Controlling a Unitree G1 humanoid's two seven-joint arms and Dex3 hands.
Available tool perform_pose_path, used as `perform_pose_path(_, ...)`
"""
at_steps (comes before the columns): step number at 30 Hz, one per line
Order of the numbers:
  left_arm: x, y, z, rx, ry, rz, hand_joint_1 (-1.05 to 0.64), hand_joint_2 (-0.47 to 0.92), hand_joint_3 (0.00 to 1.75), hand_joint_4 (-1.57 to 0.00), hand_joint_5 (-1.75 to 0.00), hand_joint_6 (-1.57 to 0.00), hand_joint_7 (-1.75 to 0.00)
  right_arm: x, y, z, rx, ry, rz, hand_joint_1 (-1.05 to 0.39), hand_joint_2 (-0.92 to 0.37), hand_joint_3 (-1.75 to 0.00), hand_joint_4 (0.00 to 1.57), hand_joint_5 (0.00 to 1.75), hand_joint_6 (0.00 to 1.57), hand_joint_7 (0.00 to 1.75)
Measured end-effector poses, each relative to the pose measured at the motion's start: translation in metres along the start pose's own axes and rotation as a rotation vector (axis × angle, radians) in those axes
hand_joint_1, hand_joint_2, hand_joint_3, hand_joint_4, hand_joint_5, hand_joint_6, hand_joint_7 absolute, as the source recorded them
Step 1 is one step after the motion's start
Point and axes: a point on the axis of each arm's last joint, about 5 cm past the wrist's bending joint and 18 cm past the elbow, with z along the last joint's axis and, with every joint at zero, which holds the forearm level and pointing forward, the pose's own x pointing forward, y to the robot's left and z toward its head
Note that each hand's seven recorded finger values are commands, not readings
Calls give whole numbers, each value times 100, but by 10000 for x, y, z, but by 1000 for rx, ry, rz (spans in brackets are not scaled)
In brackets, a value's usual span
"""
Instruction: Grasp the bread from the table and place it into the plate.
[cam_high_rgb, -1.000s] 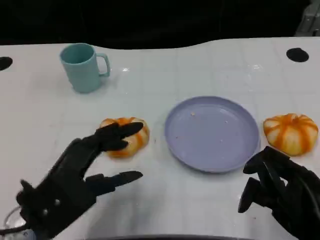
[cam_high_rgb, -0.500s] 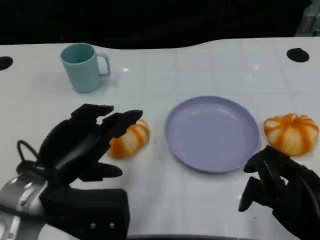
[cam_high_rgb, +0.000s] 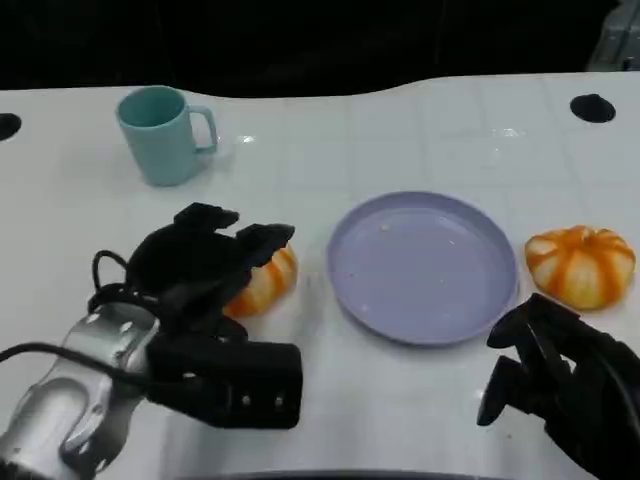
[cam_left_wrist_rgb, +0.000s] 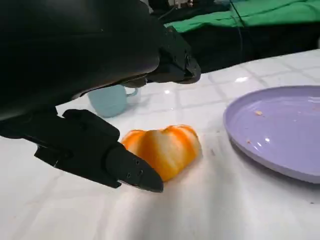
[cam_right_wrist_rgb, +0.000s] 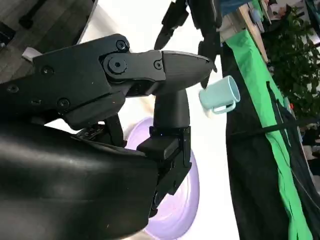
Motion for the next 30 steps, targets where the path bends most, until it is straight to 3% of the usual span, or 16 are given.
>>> perform_pose_path(9, 424, -139, -27, 30, 123, -138, -24, 75, 1, -2, -33, -23, 0, -5, -2, 0, 2, 2, 0, -44, -92, -39, 65, 175, 49, 163)
perform_pose_path(17, 557, -294, -104, 49, 185, -202, -26, 77, 1, -1, -33, -22, 0, -12, 2, 7, 1, -2, 0, -44, -92, -39, 65, 175, 49, 163)
perform_pose_path(25, 657, -271, -59, 40, 200, -237, -26, 78, 0, -5, -28, -24, -1, -15, 2, 5, 8, -3, 7, -44, -92, -38, 67, 175, 50, 162)
perform_pose_path(28, 670, -273, -51, 39, 194, -246, -26, 78, 0, -8, -27, -26, -1, -16, 2, 4, 9, -3, 7, -45, -92, -38, 66, 175, 50, 161)
perform_pose_path(30, 667, -280, -57, 33, 186, -240, -23, 83, 1, -26, -23, -41, -2, -17, 3, 5, 9, -3, 7, -45, -92, -38, 65, 175, 49, 161)
